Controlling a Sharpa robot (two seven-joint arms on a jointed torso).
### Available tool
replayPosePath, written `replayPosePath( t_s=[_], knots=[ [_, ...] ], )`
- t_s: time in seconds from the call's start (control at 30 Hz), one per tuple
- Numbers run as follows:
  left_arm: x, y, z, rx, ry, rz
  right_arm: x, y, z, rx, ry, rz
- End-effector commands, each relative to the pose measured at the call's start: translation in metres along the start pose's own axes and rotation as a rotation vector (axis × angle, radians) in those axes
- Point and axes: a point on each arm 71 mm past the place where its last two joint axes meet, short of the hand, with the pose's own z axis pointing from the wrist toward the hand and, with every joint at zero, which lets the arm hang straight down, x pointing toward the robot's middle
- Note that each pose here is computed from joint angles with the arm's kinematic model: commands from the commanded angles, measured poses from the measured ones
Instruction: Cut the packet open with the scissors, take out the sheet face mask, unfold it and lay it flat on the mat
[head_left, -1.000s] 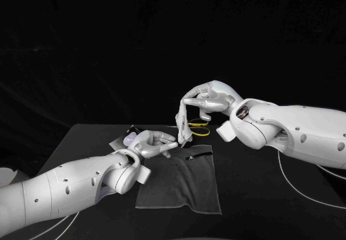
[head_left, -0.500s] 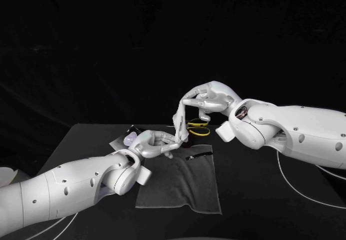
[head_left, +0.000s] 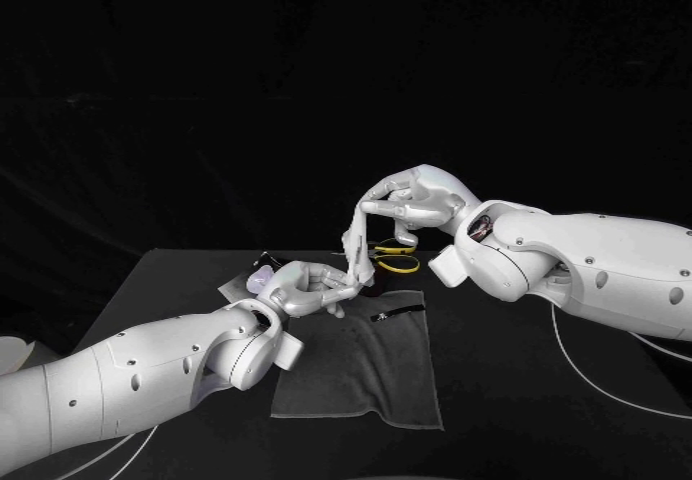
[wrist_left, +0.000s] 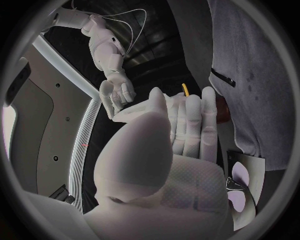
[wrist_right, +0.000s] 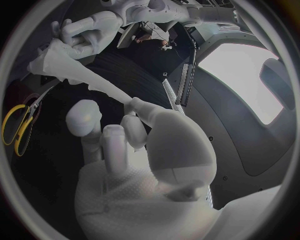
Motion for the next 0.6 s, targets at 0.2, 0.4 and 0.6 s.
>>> replayPosePath(
  t_s=[0.2, 0.4, 0.6],
  knots=[
    [0.0011, 0.0007, 0.0025, -0.025, -0.032, 0.024, 0.0023, 0.0016, 0.0003, -0.007, 0.013, 0.002],
    [-0.001, 0.0004, 0.0026, -0.018, -0.052, 0.031, 0.0015, 0.001, 0.0001, -0.005, 0.012, 0.001],
    [-0.0037, -0.0001, 0.0015, -0.009, -0.065, 0.032, -0.0033, -0.0027, -0.0004, 0.007, 0.003, -0.003]
  ],
)
